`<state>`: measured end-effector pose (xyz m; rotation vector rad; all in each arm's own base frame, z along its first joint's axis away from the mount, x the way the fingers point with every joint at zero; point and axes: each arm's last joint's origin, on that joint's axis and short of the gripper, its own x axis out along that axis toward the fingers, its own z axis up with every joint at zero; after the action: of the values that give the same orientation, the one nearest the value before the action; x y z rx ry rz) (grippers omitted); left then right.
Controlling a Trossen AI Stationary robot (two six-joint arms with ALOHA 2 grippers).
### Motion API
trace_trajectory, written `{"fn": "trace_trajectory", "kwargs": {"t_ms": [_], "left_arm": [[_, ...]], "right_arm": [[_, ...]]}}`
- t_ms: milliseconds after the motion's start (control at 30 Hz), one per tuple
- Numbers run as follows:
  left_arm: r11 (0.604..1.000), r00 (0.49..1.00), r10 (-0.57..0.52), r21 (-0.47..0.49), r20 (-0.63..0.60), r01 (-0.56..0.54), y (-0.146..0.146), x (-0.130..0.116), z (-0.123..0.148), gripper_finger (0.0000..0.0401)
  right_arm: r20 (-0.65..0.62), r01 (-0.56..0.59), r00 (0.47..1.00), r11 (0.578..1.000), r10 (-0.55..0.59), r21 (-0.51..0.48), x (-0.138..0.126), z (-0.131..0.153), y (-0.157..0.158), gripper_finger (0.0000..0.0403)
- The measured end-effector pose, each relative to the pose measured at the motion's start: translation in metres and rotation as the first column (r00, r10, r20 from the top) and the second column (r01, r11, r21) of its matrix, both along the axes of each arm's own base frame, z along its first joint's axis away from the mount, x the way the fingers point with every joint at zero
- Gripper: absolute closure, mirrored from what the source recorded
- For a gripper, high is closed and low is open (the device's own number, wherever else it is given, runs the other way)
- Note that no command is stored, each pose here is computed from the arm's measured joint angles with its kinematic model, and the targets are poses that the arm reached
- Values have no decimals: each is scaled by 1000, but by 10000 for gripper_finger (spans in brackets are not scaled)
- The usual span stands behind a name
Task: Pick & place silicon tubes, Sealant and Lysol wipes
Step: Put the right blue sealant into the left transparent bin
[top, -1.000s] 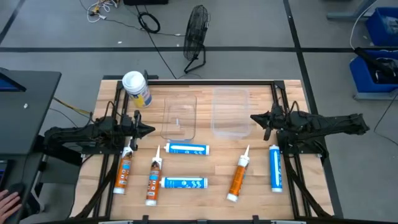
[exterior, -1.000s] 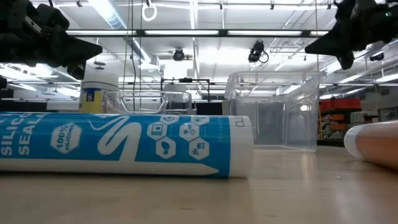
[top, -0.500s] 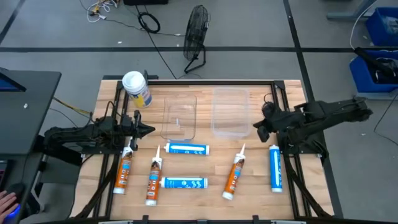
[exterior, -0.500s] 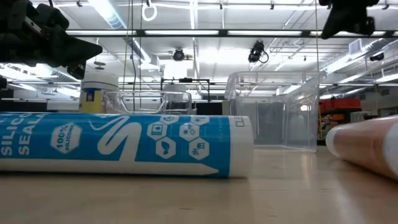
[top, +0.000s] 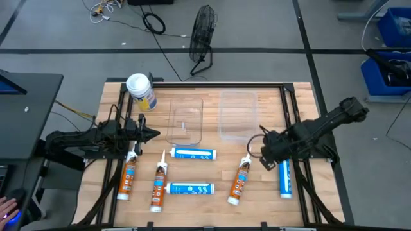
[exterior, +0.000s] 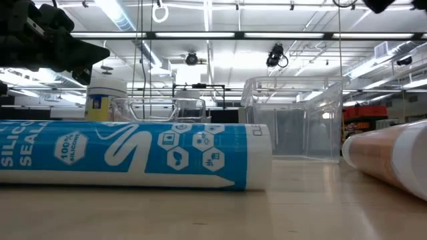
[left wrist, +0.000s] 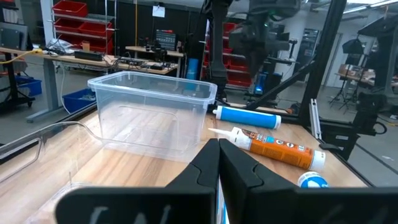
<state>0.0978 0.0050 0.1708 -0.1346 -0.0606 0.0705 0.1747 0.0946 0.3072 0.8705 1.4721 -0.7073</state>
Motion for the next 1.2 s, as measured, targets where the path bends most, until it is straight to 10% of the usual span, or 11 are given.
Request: {"fn": "trace_trajectory", "kwargs": {"t_ms": [333, 867, 1200], "left_arm": [[1000, 1000, 1, 16, -1, -1, 0, 0, 0, 389], [1000, 1000, 1, 16, -1, -1, 0, 0, 0, 389], [1000, 1000, 1, 17, -16, 0, 0, 0, -1, 389]], "right_arm": [[-114, 33, 993, 999, -34, -6, -7, -16, 43, 344], [-304, 88, 947, 994, -103, -64, 0, -61, 77, 117], [-269, 161, 948, 985, -171, -60, -19, -108, 90, 100]]}}
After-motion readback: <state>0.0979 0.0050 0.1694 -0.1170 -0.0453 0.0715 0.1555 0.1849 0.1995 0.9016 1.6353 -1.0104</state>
